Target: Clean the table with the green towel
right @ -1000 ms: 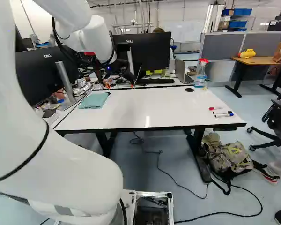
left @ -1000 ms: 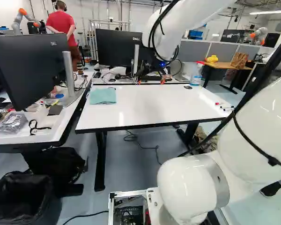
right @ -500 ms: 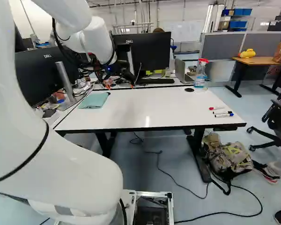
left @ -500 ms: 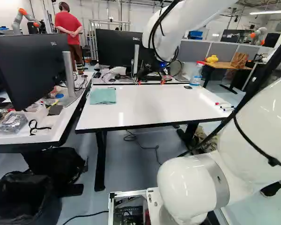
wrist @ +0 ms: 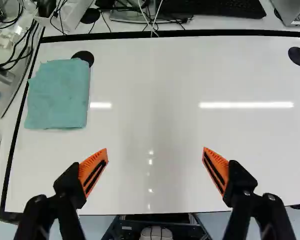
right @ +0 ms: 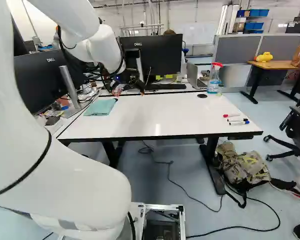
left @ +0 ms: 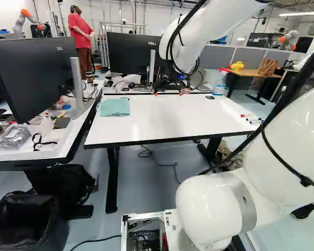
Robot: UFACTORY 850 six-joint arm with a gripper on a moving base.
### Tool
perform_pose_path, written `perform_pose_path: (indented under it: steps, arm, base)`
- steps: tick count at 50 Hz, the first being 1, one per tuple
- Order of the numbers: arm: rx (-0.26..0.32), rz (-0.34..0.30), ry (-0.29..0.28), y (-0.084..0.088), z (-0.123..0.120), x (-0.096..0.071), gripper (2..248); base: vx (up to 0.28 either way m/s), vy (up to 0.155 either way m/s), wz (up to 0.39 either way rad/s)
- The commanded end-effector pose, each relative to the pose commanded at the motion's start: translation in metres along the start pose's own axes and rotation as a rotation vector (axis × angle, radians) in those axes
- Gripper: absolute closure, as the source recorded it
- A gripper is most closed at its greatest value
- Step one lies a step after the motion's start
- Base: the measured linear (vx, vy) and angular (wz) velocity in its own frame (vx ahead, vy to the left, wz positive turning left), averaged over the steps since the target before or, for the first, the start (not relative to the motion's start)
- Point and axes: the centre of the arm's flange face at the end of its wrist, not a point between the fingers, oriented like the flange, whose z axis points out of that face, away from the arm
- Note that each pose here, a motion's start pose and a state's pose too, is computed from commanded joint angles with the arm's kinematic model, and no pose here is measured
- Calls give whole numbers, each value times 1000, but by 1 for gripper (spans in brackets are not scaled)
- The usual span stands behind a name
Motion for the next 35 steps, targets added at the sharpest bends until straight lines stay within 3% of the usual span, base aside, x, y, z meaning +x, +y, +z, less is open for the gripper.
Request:
perform_pose_path:
  steps: [35]
  arm:
    - [-9,5,127,5,32,-41,3]
  base:
    - [0,0,0]
